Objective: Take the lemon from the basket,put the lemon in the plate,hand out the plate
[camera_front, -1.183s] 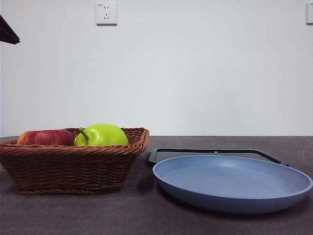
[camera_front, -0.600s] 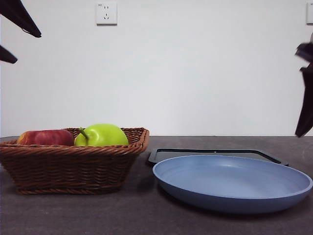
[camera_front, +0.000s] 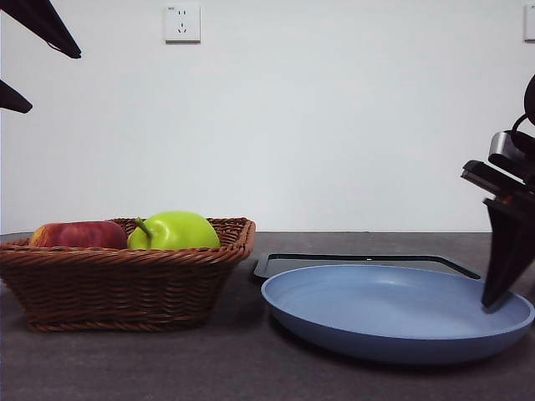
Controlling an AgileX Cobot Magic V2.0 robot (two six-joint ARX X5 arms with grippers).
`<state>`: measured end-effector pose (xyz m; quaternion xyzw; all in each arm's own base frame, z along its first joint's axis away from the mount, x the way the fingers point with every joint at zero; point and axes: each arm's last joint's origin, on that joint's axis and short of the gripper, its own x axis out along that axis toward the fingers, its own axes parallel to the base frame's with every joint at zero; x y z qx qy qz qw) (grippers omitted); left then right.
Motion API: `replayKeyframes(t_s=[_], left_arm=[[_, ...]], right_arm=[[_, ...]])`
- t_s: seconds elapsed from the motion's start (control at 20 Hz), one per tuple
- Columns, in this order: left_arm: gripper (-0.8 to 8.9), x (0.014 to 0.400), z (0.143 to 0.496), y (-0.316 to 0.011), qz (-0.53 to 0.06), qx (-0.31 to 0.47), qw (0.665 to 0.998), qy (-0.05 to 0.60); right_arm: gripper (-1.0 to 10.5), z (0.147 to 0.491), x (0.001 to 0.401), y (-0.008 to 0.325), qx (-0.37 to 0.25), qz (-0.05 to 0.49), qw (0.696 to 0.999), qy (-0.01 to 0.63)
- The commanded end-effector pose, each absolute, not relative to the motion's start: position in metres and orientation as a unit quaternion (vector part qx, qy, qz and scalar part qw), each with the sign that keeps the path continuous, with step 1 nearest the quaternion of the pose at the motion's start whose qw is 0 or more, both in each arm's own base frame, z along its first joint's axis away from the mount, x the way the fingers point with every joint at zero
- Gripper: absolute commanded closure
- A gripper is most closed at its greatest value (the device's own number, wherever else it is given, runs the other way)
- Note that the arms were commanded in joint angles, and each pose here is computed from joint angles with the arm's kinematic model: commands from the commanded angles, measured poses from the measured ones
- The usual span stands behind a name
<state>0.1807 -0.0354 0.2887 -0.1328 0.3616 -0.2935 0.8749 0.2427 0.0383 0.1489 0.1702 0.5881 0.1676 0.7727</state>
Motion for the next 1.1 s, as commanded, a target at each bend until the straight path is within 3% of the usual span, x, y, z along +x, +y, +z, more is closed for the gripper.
replayKeyframes(t_s=[0.05, 0.35, 0.65, 0.85, 1.1], left_arm=[[3.96, 0.182, 0.293, -0.036, -0.298, -0.126, 0.877, 0.354], [3.96, 0.183, 0.293, -0.036, -0.299, -0.129, 0.878, 0.351], [3.96, 0.19, 0.298, -0.048, -0.289, -0.192, 0.868, 0.356], [3.96, 0.215, 0.301, -0.07, -0.244, -0.153, 0.88, 0.378], [3.96, 0.265, 0.292, -0.106, -0.182, -0.098, 0.862, 0.462]], right_arm=[[9.2, 0.149, 0.247, 0.04, 0.171, 0.169, 0.773, 0.587], [9.4, 0.154, 0.244, 0.04, 0.172, 0.169, 0.775, 0.585], [9.4, 0.19, 0.216, 0.037, 0.168, 0.174, 0.783, 0.573], [9.4, 0.217, 0.195, 0.034, 0.161, 0.185, 0.809, 0.534], [9.4, 0.24, 0.177, 0.032, 0.154, 0.199, 0.842, 0.478]])
